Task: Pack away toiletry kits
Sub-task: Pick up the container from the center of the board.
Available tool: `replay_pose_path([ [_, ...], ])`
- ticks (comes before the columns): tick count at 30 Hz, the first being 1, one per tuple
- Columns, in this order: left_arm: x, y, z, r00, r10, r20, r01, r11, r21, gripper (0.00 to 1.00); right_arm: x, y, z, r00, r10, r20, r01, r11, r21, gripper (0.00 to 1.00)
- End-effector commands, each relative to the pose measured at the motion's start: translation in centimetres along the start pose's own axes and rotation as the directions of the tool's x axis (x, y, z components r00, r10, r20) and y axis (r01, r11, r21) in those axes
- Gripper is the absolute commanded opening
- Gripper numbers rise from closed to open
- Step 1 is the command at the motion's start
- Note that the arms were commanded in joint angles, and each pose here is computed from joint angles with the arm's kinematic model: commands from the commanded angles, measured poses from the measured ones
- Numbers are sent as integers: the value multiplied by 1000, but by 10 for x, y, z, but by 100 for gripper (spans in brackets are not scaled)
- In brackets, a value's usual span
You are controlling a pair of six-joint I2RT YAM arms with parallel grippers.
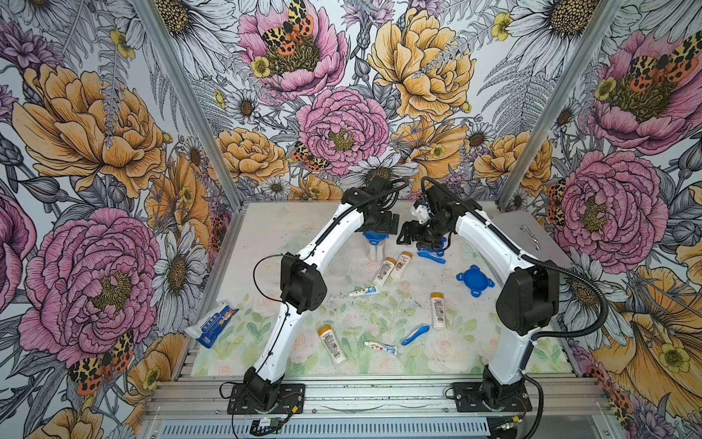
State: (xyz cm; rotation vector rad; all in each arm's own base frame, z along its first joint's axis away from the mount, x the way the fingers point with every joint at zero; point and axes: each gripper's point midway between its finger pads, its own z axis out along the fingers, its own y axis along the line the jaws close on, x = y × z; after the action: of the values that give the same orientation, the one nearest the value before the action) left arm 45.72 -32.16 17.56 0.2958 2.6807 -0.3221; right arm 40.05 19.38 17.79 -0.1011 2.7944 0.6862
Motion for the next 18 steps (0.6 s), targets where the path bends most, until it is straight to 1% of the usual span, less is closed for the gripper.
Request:
replay_pose_path([
  [1, 3, 1, 10, 999, 37, -8, -38, 998, -41, 99, -7, 2, -15, 998, -28, 56, 27, 1000, 7, 79],
  [4, 2, 1, 7, 998, 55, 7, -54, 996, -65, 98, -9, 1, -16, 998, -27, 63, 26, 1000, 12, 79],
  [14, -10, 3, -2, 997, 50, 63, -43, 994, -104, 99, -10, 0, -18, 997, -26, 70, 26, 1000, 4, 79],
  [18, -12, 7, -1, 997, 46, 69, -38, 992, -122, 99, -10, -2, -19, 997, -24, 75, 23, 1000, 5, 79],
])
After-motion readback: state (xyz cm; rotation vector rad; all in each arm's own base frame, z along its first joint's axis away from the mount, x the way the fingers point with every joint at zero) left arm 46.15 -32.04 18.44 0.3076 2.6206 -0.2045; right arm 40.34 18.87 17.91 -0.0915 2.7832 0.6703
